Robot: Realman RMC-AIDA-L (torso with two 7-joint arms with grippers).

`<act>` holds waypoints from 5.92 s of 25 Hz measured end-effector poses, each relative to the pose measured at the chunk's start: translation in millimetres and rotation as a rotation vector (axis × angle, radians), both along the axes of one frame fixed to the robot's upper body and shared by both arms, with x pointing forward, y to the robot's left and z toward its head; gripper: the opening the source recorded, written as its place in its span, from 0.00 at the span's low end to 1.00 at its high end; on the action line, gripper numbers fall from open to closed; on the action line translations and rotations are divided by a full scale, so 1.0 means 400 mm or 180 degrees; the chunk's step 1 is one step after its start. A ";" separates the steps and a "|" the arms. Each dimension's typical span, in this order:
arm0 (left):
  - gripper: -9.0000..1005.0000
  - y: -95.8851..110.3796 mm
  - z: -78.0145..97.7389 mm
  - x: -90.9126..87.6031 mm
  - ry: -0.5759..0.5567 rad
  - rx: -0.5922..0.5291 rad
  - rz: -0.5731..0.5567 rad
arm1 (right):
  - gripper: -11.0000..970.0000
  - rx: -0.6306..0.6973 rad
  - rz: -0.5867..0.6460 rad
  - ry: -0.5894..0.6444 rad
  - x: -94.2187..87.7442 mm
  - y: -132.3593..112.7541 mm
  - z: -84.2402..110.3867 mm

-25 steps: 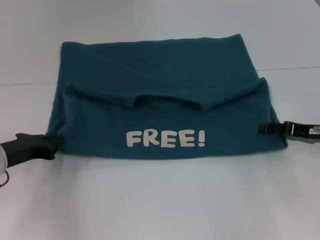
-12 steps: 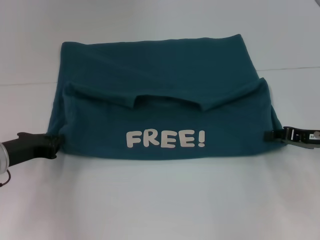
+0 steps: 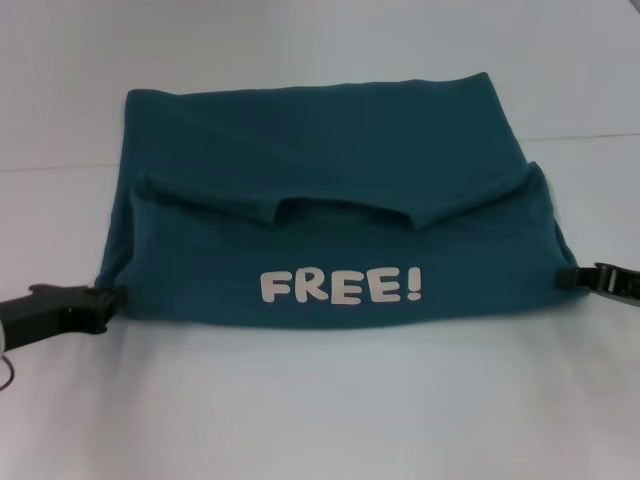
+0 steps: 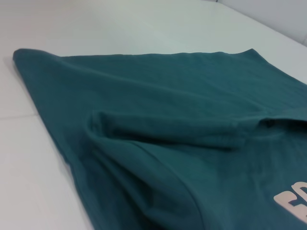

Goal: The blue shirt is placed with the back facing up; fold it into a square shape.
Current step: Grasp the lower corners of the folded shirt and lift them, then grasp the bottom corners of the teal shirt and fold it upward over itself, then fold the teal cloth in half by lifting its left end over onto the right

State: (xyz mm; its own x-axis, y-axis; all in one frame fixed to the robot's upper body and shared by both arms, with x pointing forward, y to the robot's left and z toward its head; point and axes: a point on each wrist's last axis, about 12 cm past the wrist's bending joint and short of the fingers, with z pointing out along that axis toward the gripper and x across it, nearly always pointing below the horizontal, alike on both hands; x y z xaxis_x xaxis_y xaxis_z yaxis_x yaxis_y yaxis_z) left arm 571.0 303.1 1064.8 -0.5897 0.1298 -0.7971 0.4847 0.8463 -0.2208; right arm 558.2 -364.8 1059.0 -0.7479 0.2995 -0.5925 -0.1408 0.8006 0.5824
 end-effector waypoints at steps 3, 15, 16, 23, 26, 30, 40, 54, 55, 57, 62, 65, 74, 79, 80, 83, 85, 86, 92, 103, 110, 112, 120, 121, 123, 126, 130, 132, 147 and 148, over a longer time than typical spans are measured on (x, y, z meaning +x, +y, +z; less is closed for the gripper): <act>0.04 0.012 0.004 -0.023 0.0095 -0.0080 -0.0017 | 0.06 0.0069 -0.0018 -0.0071 -0.032 -0.020 -0.006; 0.03 0.036 0.035 -0.125 0.0457 -0.0604 -0.0487 | 0.05 0.0187 0.0181 -0.0265 -0.155 -0.065 -0.027; 0.04 0.036 0.037 -0.133 0.0484 -0.0652 -0.0538 | 0.05 0.0182 0.0195 -0.0287 -0.168 -0.070 -0.030; 0.03 0.039 0.029 -0.184 0.0653 -0.0818 -0.0693 | 0.05 0.0225 0.0278 -0.0470 -0.257 -0.087 -0.045; 0.03 0.047 0.023 -0.204 0.0712 -0.0833 -0.0698 | 0.05 0.0273 0.0337 -0.0574 -0.302 -0.090 -0.049; 0.04 0.065 0.016 -0.228 0.0788 -0.0831 -0.0664 | 0.05 0.0308 0.0308 -0.0669 -0.370 -0.101 -0.057; 0.04 0.070 0.002 -0.283 0.0871 -0.0936 -0.0796 | 0.05 0.0363 0.0201 -0.0742 -0.491 -0.102 -0.078; 0.04 0.081 -0.008 -0.336 0.0878 -0.1107 -0.0830 | 0.06 0.0361 0.0066 -0.0793 -0.551 -0.114 -0.080; 0.04 0.079 -0.006 -0.330 0.0865 -0.1098 -0.0839 | 0.05 0.0357 0.0071 -0.0799 -0.546 -0.113 -0.080; 0.04 0.075 0.002 -0.310 0.0832 -0.1085 -0.0866 | 0.05 0.0358 0.0078 -0.0818 -0.535 -0.113 -0.078; 0.04 0.077 0.031 -0.245 0.0706 -0.1010 -0.0830 | 0.05 0.0332 -0.0032 -0.1019 -0.483 -0.132 -0.053; 0.04 0.077 0.053 -0.192 0.0598 -0.0966 -0.0762 | 0.05 0.0334 -0.0100 -0.1141 -0.429 -0.144 -0.032; 0.03 0.030 0.111 0.012 0.0139 -0.0726 -0.0351 | 0.05 0.0103 -0.0359 -0.1348 -0.173 -0.135 0.020; 0.03 -0.015 0.111 0.116 -0.0091 -0.0504 0.0079 | 0.05 -0.0181 -0.0400 -0.1412 -0.030 -0.074 0.025; 0.03 -0.024 0.108 0.135 -0.0130 -0.0436 0.0182 | 0.05 -0.0267 -0.0412 -0.1408 -0.002 -0.057 0.023; 0.03 -0.052 0.097 0.174 -0.0224 -0.0265 0.0404 | 0.05 -0.0537 -0.0440 -0.1383 0.066 -0.006 0.016; 0.03 -0.070 0.090 0.190 -0.0284 -0.0158 0.0482 | 0.05 -0.0703 -0.0428 -0.1365 0.101 0.031 0.009; 0.03 -0.079 0.087 0.195 -0.0318 -0.0106 0.0501 | 0.05 -0.0791 -0.0427 -0.1357 0.115 0.047 0.006; 0.04 -0.118 0.077 0.218 -0.0566 0.0156 0.0617 | 0.06 -0.1006 -0.0514 -0.1507 0.153 0.095 0.005; 0.03 -0.149 0.091 0.241 -0.1066 0.0177 0.0634 | 0.07 -0.1045 -0.0771 -0.1524 0.159 0.090 -0.001; 0.03 -0.166 0.098 0.249 -0.1219 0.0233 0.0575 | 0.07 -0.1082 -0.0759 -0.1531 0.162 0.098 -0.003; 0.04 -0.171 0.101 0.252 -0.1247 0.0224 0.0572 | 0.07 -0.1074 -0.0770 -0.1531 0.162 0.099 -0.003; 0.04 -0.177 0.115 0.270 -0.1292 0.0267 0.0583 | 0.08 -0.1059 -0.0841 -0.1540 0.157 0.093 -0.006; 0.05 -0.179 0.115 0.271 -0.1302 0.0275 0.0579 | 0.08 -0.1062 -0.0844 -0.1539 0.157 0.093 -0.007; 0.06 -0.183 0.116 0.273 -0.1308 0.0271 0.0573 | 0.08 -0.1068 -0.0852 -0.1532 0.157 0.092 -0.008; 0.08 -0.185 0.115 0.274 -0.1295 0.0271 0.0575 | 0.08 -0.1075 -0.0849 -0.1526 0.159 0.094 -0.008; 0.11 -0.185 0.115 0.274 -0.1292 0.0275 0.0579 | 0.09 -0.1076 -0.0841 -0.1528 0.160 0.096 -0.006; 0.12 -0.187 0.117 0.276 -0.1297 0.0273 0.0573 | 0.09 -0.1077 -0.0840 -0.1525 0.161 0.098 -0.007; 0.31 -0.201 0.115 0.282 -0.1268 0.0379 0.0654 | 0.28 -0.1138 -0.0904 -0.1447 0.167 0.104 -0.013; 0.35 -0.199 0.114 0.283 -0.1262 0.0387 0.0670 | 0.33 -0.1128 -0.0921 -0.1451 0.168 0.102 -0.011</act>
State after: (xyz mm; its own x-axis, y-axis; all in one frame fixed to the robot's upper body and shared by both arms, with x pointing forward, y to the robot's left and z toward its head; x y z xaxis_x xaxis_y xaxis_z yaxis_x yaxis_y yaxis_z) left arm 684.0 223.4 1110.5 -0.2660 0.1463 -0.9528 0.3267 0.9436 0.0537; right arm 625.4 -323.9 1054.7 -0.3161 0.1790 -0.9317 -0.0613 0.9761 0.2083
